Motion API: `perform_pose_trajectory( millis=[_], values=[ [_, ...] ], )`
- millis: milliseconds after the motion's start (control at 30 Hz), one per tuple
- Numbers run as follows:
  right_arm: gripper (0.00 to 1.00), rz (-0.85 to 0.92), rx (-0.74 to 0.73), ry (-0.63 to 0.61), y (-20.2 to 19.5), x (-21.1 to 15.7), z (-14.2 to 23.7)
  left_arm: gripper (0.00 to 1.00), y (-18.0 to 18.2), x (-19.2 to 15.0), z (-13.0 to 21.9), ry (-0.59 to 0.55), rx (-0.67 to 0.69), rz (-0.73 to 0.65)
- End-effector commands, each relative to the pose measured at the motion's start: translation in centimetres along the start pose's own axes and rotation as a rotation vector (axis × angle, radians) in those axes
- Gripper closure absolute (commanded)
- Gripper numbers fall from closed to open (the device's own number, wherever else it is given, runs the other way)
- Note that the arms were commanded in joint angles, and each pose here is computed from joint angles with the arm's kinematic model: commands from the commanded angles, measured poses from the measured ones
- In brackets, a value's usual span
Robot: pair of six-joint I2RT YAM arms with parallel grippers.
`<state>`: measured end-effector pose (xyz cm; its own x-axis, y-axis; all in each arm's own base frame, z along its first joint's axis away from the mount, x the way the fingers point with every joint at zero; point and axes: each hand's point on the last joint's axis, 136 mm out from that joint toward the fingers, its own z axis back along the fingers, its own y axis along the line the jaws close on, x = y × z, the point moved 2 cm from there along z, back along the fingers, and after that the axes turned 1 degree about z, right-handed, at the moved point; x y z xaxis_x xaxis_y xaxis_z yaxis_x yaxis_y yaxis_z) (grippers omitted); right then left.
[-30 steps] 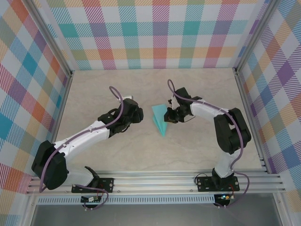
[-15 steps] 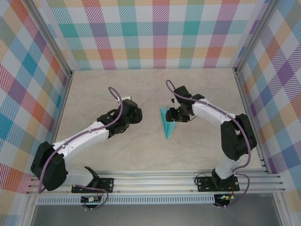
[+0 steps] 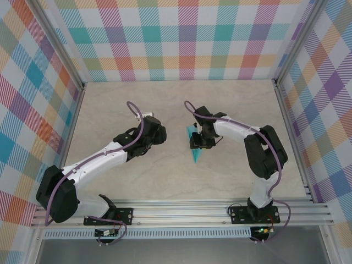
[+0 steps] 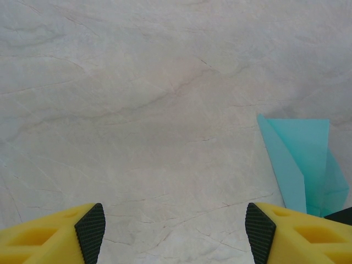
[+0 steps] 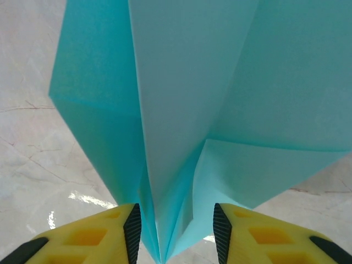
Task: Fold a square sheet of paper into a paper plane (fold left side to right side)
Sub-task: Pick up the paper plane at the center of the table, then place the paper plane at the top-center of the table.
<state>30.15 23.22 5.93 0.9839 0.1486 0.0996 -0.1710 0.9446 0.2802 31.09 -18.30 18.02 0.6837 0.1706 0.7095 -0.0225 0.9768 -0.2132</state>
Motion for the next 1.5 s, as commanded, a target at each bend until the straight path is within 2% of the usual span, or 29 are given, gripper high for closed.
perform_pose_trajectory(
  millis=[0, 167, 300, 367, 567, 733, 900, 1033, 1267, 1467],
  values=[
    [0.62, 0.009, 0.009, 0.017, 1.0, 0.4, -0.4, 0.30, 1.0, 0.1, 0.4, -0.011, 0.030, 0.008],
    [0.68, 0.030, -0.043, 0.034, 1.2, 0.9, -1.8, 0.29, 1.1, 0.1, 0.5, -0.009, 0.035, 0.005],
    [0.87, 0.007, -0.123, 0.020, 0.3, 1.5, -2.1, 0.27, 1.3, 0.0, 0.6, -0.007, 0.039, 0.002],
    [0.91, 0.002, -0.159, -0.034, -0.1, 2.6, -0.9, 0.22, 1.3, 0.1, 0.9, -0.018, 0.029, 0.004],
    [0.92, -0.040, -0.204, -0.098, -1.5, 7.6, 2.0, 0.00, 0.9, 0.4, 2.2, -0.066, -0.056, -0.002],
    [0.91, -0.062, -0.255, -0.088, -3.3, 11.7, 1.7, 0.00, 0.2, 0.2, 2.6, -0.074, -0.120, -0.024],
    [0.91, -0.063, -0.261, -0.050, -3.9, 13.8, 0.8, 0.00, -1.3, -0.6, 2.7, -0.031, -0.222, -0.095],
    [0.90, -0.052, -0.246, -0.017, -3.6, 13.9, -0.1, 0.00, -2.4, -1.3, 2.8, 0.008, -0.287, -0.153],
    [0.87, -0.055, -0.245, 0.024, -4.0, 13.5, -1.8, 0.00, -2.6, -1.4, 2.5, 0.024, -0.289, -0.163],
    [0.80, -0.058, -0.222, 0.068, -3.9, 12.8, -3.3, 0.00, -2.9, -1.6, 2.0, 0.042, -0.290, -0.164]
  ],
)
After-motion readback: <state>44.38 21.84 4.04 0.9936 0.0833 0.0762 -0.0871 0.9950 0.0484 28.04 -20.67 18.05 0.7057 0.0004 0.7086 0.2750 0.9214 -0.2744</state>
